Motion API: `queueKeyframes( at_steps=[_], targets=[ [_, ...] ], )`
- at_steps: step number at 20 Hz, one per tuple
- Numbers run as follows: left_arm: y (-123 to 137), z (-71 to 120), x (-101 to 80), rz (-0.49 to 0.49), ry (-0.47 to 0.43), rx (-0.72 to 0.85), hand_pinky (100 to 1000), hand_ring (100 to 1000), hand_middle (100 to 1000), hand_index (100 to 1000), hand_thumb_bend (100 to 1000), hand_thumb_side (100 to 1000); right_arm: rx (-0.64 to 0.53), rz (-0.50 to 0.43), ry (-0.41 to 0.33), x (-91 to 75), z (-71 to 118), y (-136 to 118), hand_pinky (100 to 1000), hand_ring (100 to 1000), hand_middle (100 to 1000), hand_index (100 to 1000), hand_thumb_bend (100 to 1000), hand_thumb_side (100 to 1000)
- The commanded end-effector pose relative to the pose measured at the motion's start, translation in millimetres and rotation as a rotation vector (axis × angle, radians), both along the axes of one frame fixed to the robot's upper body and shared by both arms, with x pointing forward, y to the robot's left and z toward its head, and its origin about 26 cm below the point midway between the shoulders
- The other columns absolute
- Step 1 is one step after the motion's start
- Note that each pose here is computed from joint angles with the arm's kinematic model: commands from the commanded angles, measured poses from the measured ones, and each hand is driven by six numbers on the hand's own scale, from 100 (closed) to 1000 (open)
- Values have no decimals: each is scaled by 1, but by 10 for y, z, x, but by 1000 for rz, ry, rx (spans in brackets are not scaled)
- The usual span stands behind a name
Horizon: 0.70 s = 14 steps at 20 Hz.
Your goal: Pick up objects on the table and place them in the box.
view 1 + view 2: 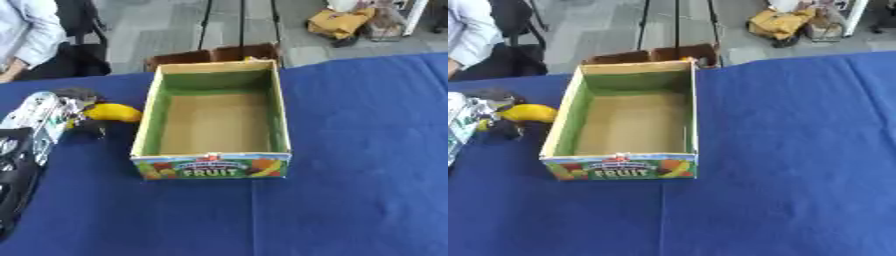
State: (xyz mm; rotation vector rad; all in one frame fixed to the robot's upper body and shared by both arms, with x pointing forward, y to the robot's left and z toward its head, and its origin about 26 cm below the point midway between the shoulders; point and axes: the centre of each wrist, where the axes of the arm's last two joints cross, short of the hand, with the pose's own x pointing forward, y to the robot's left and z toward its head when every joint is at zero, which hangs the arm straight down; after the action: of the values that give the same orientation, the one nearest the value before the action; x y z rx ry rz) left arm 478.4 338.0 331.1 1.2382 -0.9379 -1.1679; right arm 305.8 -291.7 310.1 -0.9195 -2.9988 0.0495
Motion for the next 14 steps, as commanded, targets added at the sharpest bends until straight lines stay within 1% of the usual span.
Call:
queueKeyframes(
  at_steps=[1,8,14],
  targets=[
    [91,180,-60,16,-48,-2,781,847,810,893,100,275,-19,-11,-32,-69,108,-41,659,688,568,701,100,1000],
    [86,189,-59,22,-85,1,744,812,761,843,100,269,-14,-10,-31,-68,105,-40,660,689,568,701,100,1000],
    [86,192,-55,35,-99,0,729,799,750,827,100,261,-13,-10,-30,-68,104,-41,661,690,568,702,100,1000]
  ],
)
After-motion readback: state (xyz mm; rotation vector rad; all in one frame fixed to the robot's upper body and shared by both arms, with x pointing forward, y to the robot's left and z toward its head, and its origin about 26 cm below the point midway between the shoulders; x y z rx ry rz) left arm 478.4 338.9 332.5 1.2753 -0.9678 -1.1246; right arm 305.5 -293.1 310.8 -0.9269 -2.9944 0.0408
